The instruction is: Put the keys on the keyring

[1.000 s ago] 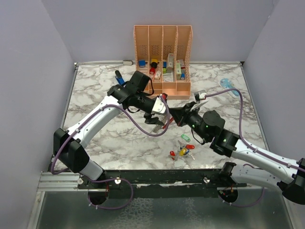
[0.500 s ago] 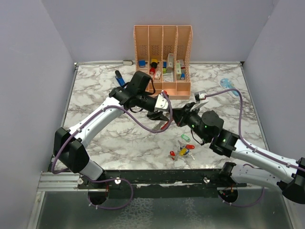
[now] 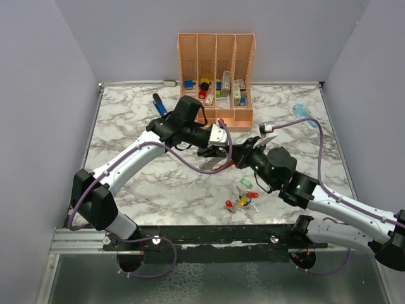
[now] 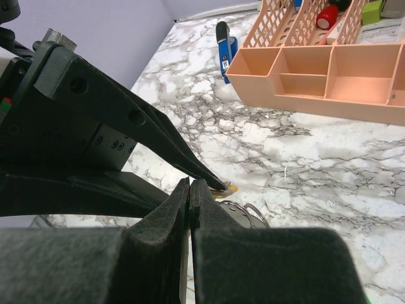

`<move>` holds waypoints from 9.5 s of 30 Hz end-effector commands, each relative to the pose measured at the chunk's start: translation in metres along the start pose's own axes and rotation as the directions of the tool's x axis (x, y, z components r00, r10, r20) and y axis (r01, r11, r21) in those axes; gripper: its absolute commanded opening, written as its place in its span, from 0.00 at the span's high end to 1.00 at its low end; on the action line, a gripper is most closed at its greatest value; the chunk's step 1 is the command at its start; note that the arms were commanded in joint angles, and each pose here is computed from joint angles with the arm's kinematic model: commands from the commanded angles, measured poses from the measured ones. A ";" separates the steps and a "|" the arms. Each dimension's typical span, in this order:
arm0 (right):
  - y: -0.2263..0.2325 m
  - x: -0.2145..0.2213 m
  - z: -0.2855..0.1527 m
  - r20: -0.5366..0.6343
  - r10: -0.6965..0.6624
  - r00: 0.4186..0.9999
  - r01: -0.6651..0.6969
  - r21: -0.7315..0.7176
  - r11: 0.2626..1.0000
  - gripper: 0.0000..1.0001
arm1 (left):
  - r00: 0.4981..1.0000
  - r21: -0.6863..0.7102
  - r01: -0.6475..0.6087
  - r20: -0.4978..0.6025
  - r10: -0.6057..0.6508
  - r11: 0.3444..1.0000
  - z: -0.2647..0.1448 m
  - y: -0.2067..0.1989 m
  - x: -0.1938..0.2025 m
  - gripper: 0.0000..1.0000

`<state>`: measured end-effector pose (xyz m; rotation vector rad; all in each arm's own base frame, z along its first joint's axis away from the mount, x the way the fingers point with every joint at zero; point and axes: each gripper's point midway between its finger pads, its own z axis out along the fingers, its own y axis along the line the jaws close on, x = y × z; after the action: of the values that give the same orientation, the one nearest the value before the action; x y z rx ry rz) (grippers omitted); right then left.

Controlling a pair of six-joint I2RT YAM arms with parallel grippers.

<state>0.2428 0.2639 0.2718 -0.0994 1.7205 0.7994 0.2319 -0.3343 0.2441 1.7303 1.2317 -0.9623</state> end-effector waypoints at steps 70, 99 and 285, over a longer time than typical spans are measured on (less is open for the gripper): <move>0.013 -0.033 -0.011 0.091 0.216 0.972 -0.214 -0.032 0.976 0.99 | 0.990 -0.008 -0.076 0.123 0.076 0.997 -0.011 -0.001 -0.037 0.36; 0.002 -0.035 -0.011 0.122 0.266 0.956 -0.272 0.030 0.962 0.99 | 0.994 0.048 -0.015 0.112 0.010 0.999 0.004 -0.017 -0.020 0.55; 0.035 -0.020 -0.033 0.269 -0.082 0.960 0.170 -0.320 0.932 0.99 | 0.960 0.112 0.176 0.202 -0.196 0.978 0.011 -0.022 -0.027 1.00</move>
<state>0.2051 0.2674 0.2919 -0.3545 1.3857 0.9519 0.2041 -0.3455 0.2495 1.5662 1.2727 -1.2598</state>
